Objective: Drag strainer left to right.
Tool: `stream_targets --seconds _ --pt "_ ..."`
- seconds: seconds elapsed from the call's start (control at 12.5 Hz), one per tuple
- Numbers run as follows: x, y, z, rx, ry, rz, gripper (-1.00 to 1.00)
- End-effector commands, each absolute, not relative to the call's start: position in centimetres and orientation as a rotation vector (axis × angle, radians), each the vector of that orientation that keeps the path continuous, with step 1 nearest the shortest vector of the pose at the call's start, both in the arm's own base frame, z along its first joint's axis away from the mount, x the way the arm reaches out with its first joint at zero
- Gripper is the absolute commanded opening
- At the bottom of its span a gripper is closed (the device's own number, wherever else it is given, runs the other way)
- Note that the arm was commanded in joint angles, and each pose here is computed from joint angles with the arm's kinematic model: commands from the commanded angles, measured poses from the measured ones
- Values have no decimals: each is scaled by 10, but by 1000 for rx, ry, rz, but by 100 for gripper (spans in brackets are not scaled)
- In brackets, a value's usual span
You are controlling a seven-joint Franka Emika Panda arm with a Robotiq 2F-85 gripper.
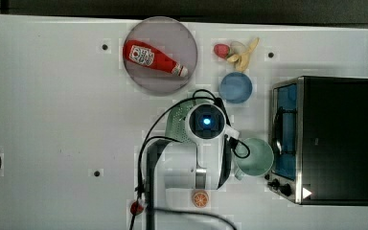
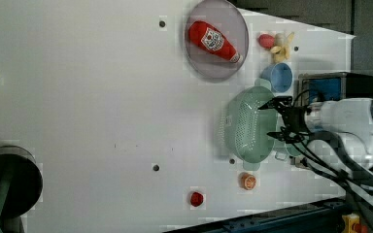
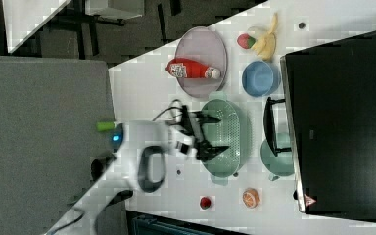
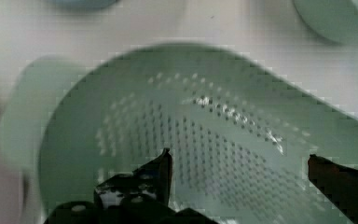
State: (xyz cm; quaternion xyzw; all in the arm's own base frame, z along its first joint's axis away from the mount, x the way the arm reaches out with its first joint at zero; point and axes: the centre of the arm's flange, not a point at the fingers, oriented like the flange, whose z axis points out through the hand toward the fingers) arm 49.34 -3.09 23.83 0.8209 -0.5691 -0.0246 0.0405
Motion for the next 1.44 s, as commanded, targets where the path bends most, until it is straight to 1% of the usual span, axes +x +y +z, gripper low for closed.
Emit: stream_targets --seconds 0.08,0.32,0.48,0.56,0.64,0.72,0.8,0.88,0.96,1.12,1.44 --pt "519 -42 365 2752 -1459 38 100" --pt "514 -44 469 2821 -1317 14 100" --pt "506 -46 526 2830 -1292 -3 100" --pt "502 -45 548 2827 -1290 -24 100" --pt "497 -43 563 2819 -1285 -72 100" --pt "495 -41 578 2823 -1283 -96 100" --pt "494 -41 589 2825 -1284 -96 100" --pt "494 -42 598 2836 -1278 -68 100" --pt "494 -42 600 2835 -1279 -66 100" --pt "492 -41 598 2829 -1270 -100 100" --pt "494 -41 592 2825 -1268 -117 100"
